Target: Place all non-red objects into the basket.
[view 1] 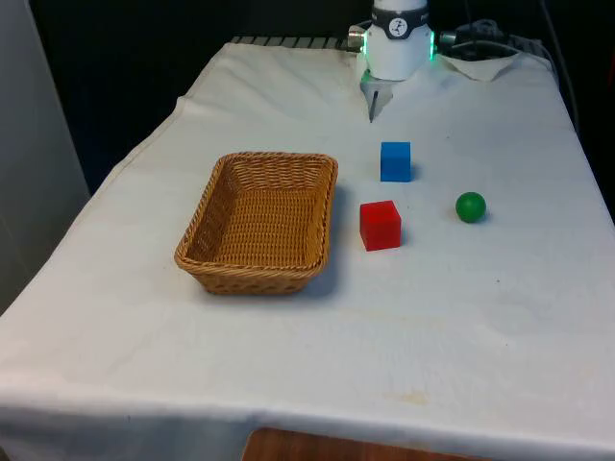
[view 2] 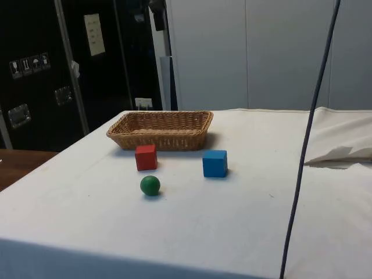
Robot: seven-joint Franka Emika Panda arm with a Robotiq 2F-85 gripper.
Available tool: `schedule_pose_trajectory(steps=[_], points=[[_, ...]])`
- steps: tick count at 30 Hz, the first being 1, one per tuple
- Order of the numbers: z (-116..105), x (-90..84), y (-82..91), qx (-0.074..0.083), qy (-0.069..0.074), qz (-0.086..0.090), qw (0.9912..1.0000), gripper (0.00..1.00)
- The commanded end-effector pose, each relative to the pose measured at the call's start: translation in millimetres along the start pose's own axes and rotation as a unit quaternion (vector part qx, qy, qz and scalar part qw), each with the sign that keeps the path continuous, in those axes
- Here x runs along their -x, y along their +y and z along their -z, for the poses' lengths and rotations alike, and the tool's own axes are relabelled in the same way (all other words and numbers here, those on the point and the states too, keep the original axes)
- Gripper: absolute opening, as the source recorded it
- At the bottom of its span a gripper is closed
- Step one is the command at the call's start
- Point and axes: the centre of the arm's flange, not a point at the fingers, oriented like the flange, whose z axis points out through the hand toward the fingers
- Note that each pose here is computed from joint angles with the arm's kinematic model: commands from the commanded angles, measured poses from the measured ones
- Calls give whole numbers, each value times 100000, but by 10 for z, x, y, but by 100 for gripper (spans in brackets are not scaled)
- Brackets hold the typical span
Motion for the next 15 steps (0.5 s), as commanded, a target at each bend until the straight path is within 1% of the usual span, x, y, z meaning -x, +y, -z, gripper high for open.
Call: schedule_pose_trajectory(steps=[1,2,7,9,10,11,15], points=[[-4,4,0,-11,-51,-1,100000,100],[29,53,6,-24,432,-2,99999,100],[60,132,3,-120,1006,52,99995,100],[68,189,2,-239,1341,74,99991,100],[56,171,5,-514,515,76,99997,100],[69,206,9,-292,1439,27,99989,100],[80,269,7,-475,1974,140,99979,100]])
